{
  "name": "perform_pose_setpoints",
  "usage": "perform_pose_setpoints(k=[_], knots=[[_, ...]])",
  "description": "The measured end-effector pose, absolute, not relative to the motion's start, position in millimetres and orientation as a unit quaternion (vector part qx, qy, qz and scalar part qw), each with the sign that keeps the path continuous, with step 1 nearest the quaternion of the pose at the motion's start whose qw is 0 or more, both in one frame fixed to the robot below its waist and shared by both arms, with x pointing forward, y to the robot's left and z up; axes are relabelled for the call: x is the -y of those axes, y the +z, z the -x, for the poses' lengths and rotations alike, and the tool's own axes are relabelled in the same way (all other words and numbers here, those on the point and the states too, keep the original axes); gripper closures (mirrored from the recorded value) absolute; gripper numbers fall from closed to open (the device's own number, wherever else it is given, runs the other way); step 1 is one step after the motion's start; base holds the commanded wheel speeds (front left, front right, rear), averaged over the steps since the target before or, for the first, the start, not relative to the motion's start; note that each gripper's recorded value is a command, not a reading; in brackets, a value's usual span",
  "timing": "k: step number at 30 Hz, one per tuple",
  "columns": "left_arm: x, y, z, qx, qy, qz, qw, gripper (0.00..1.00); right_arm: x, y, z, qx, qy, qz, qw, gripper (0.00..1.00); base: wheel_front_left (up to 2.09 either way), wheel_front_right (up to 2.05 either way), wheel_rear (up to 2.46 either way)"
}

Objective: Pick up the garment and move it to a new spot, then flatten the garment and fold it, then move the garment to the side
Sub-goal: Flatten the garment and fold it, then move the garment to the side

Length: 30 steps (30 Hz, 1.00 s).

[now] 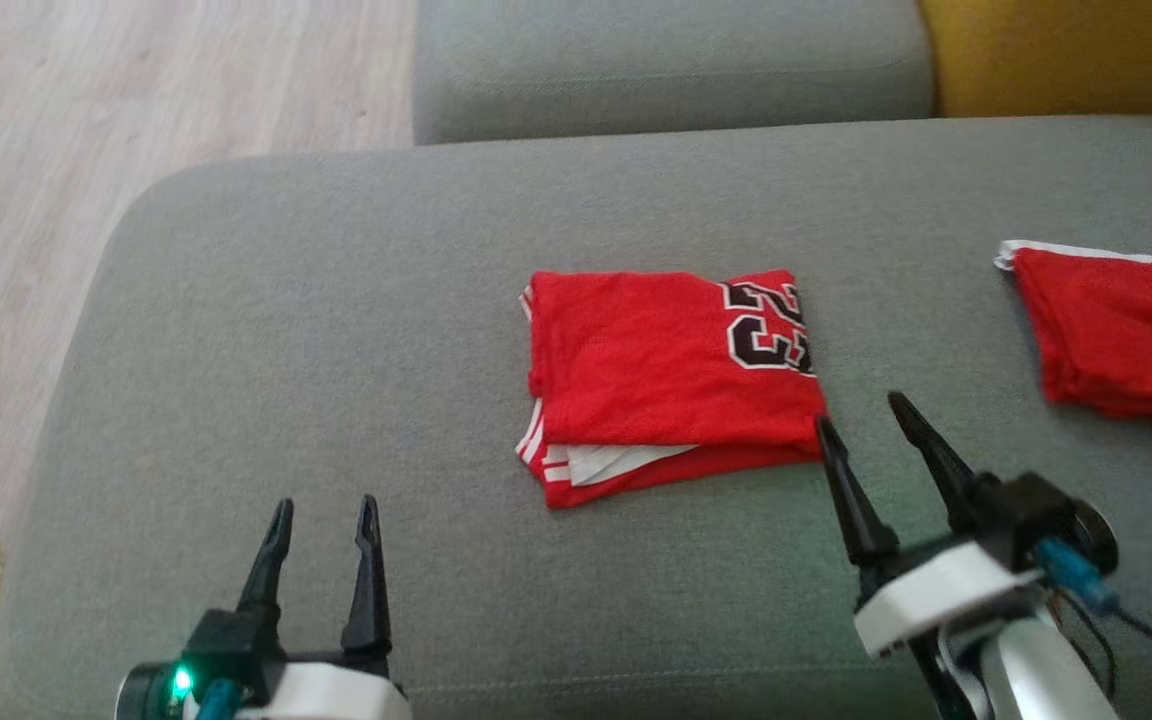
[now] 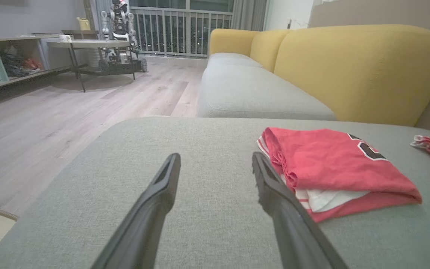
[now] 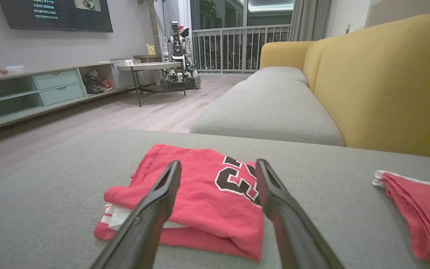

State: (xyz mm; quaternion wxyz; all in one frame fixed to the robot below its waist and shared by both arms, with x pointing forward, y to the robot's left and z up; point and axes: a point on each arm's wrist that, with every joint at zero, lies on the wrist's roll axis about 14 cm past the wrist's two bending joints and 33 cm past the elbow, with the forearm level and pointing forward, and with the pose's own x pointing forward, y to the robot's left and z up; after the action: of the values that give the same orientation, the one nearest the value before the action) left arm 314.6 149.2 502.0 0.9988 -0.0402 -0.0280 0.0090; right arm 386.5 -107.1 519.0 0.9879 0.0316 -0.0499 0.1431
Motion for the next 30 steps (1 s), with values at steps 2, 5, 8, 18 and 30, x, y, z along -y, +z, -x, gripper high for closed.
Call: perform_pose_setpoints(k=[2, 5, 8, 18, 30], knots=[[-145.4, 501.5, -312.8, 0.028, 0.0, 0.032, 0.999, 0.0, 114.3, 516.0, -377.6, 0.047, 0.133, -0.028, 0.99, 0.0, 0.0, 0.0, 0.0], [-141.7, 501.8, -310.5, 0.03, -0.013, 0.015, 0.999, 0.0, 117.9, 511.8, -365.9, 0.043, 0.128, -0.018, 0.991, 0.0, 0.0, 0.0, 0.0], [-141.9, 501.4, -308.9, 0.032, -0.019, -0.004, 0.999, 0.0, 118.1, 509.8, -360.3, 0.04, 0.128, -0.015, 0.991, 0.0, 0.0, 0.0, 0.0], [-147.3, 496.8, -302.2, 0.025, -0.013, -0.003, 1.0, 0.0, 115.9, 513.3, -354.6, 0.045, 0.129, -0.031, 0.99, 0.0, 0.0, 0.0, 0.0], [-147.5, 497.2, -299.9, 0.027, -0.016, -0.006, 0.999, 0.0, 111.0, 513.6, -352.5, 0.045, 0.136, -0.039, 0.989, 0.0, 0.0, 0.0, 0.0]])
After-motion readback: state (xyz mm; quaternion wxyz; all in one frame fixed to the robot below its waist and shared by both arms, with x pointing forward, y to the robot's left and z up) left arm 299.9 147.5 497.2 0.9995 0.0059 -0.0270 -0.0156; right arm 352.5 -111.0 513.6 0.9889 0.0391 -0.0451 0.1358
